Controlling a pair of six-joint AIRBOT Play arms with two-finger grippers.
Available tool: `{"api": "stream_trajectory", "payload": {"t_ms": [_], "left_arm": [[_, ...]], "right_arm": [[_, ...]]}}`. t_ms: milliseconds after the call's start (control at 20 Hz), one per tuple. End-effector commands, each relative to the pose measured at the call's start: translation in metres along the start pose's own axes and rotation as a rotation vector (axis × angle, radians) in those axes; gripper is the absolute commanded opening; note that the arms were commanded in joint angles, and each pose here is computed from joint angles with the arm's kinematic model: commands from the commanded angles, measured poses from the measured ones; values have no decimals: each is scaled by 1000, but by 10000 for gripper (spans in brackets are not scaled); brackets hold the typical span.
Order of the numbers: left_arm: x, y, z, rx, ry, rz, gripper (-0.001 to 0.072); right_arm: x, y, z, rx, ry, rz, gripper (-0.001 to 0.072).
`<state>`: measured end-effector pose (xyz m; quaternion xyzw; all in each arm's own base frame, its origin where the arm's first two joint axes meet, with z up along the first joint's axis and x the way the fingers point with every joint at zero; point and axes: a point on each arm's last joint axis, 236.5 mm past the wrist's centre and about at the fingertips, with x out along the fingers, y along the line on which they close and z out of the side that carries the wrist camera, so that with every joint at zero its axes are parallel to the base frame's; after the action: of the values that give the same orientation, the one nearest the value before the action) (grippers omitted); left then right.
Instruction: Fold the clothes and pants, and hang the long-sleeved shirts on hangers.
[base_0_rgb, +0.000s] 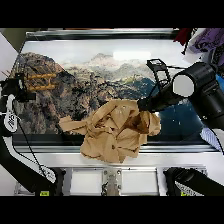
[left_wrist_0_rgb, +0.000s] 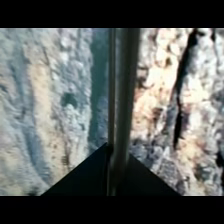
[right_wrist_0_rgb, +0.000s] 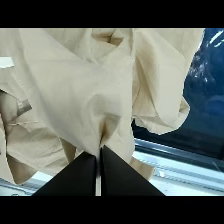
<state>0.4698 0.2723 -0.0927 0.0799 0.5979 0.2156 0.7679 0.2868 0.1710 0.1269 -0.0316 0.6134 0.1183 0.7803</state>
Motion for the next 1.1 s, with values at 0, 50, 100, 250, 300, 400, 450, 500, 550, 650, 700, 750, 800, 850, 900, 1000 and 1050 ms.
{"api": "stream_trajectory", "payload": {"t_ms": [0, 50, 100, 250, 300, 400, 450, 500, 550, 650, 700, 750, 800, 850, 900, 1000, 1050], "left_arm": [[-49, 24, 24, -32, -103, 30, 13], [-70, 31, 31, -40, -142, 39, 13], [-88, 34, 37, -46, -173, 45, 13], [-139, 32, 48, -63, -248, 17, 13], [-153, 27, 52, -58, -275, 2, 13], [-180, 16, 60, -37, -327, -14, 13], [-191, 11, 63, -26, -348, -18, 13], [-202, 6, 65, -17, -366, -23, 13], [-213, 1, 68, -8, -386, -28, 14], [-231, -12, 72, 14, -418, -40, 13], [-237, -18, 72, 24, -427, -47, 13], [-242, -23, 73, 32, -435, -52, 13], [-245, -27, 72, 40, -442, -56, 13], [-247, -32, 70, 50, -456, -62, 12], [-245, -37, 65, 60, -464, -69, 12], [-238, -47, 53, 72, -482, -87, 11], [-236, -55, 47, 65, -503, -119, 12]], "right_arm": [[0, 0, 0, 0, 1, 0, 11], [0, 0, 0, 0, 1, 0, 11], [0, 0, 0, 0, 1, 0, 11], [0, 0, 0, 0, 1, 0, 11], [0, 0, 0, 0, 1, 0, 11], [0, 0, 0, 0, 1, 0, 11], [0, 0, 0, 0, 1, 0, 11], [0, 0, 0, 0, 1, 0, 11], [0, 0, 0, 0, 1, 0, 11], [0, 0, 0, 0, 1, 0, 11], [0, 0, 0, 0, 1, 0, 11], [0, 0, 0, 0, 1, 0, 11], [0, 0, 0, 0, 1, 0, 11], [0, 0, 0, 0, 1, 0, 11], [0, 0, 0, 0, 1, 0, 11], [0, 0, 0, 0, 1, 0, 11], [0, 0, 0, 0, 1, 0, 11]]}}
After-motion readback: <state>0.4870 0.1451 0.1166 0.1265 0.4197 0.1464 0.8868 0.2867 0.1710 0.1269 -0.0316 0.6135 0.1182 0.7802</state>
